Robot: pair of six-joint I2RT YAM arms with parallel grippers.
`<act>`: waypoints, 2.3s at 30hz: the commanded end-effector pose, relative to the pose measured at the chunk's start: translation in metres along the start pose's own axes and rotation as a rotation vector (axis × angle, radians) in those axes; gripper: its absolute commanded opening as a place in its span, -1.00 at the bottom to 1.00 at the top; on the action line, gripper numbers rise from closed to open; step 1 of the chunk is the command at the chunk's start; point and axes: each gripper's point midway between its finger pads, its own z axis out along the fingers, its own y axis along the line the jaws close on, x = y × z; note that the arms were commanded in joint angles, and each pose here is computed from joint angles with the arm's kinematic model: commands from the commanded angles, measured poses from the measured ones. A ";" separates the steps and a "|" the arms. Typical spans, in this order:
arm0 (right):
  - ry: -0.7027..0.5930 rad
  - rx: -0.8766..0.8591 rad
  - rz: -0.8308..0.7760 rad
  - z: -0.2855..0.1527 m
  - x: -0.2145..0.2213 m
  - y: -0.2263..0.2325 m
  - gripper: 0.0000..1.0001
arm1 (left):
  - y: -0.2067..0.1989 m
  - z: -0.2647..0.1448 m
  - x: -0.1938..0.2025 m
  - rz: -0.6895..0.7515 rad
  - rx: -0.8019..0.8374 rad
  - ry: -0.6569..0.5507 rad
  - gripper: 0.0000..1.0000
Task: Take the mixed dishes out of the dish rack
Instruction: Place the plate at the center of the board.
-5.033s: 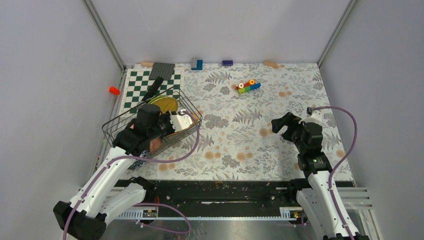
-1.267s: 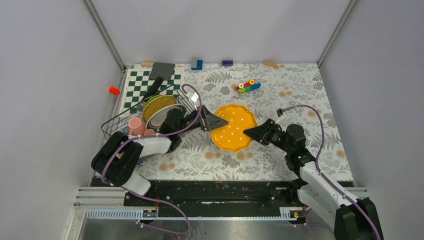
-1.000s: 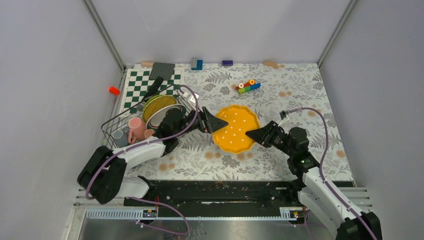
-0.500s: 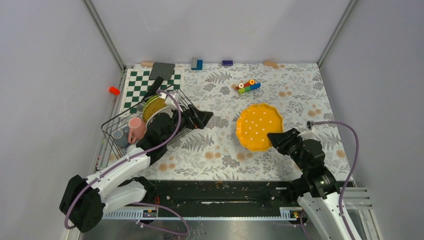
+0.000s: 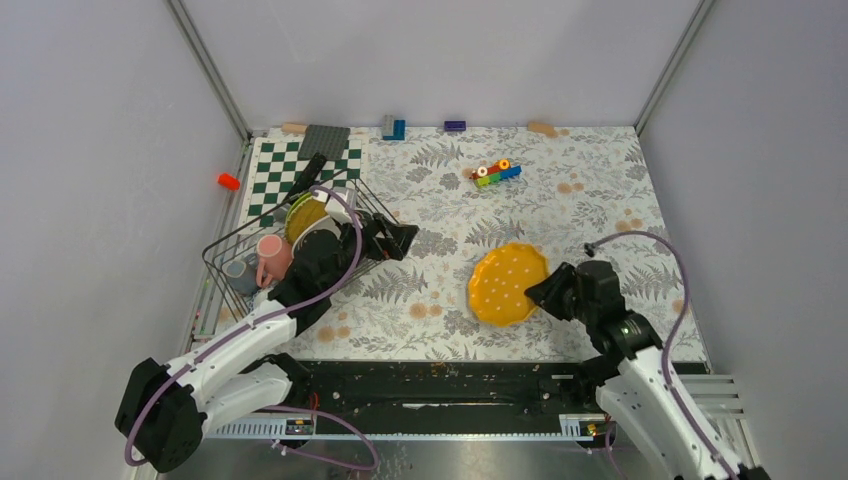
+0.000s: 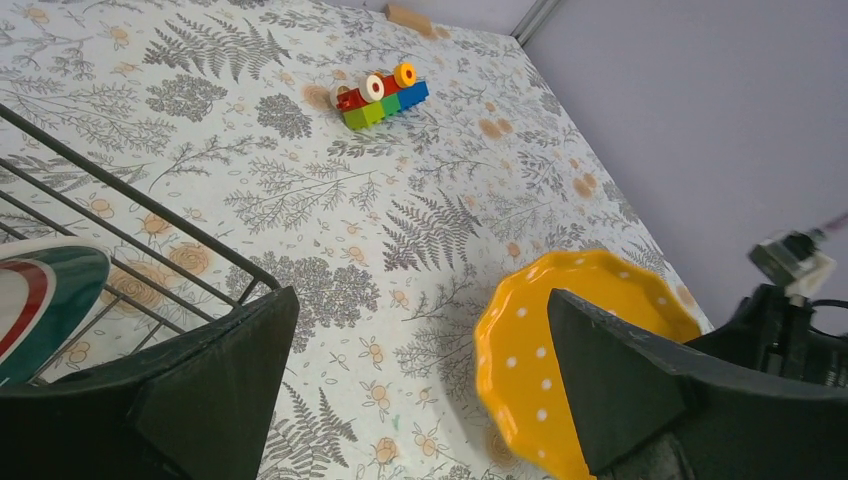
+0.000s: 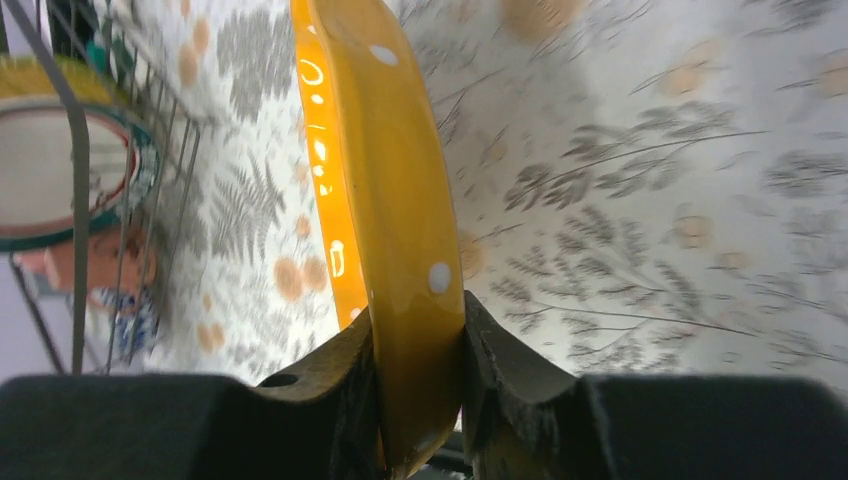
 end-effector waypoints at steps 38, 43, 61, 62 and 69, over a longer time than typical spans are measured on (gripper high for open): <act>0.595 -0.583 -0.003 0.112 0.140 0.159 -0.66 | 0.011 -0.004 -0.013 0.028 -0.066 -0.065 0.98; 0.542 -0.488 -0.059 0.120 0.138 0.142 -0.29 | 0.013 -0.004 -0.013 0.027 -0.077 -0.063 0.98; 0.283 -0.168 -0.406 0.085 0.075 0.082 0.99 | -0.054 -0.013 -0.078 0.222 0.131 -0.083 0.98; 0.252 -0.151 -0.419 0.080 0.067 0.080 0.99 | -0.060 -0.011 -0.089 0.243 0.137 -0.096 0.98; -0.045 -0.047 -0.447 0.045 0.007 0.055 0.99 | -0.104 0.003 -0.164 0.327 0.182 -0.173 0.98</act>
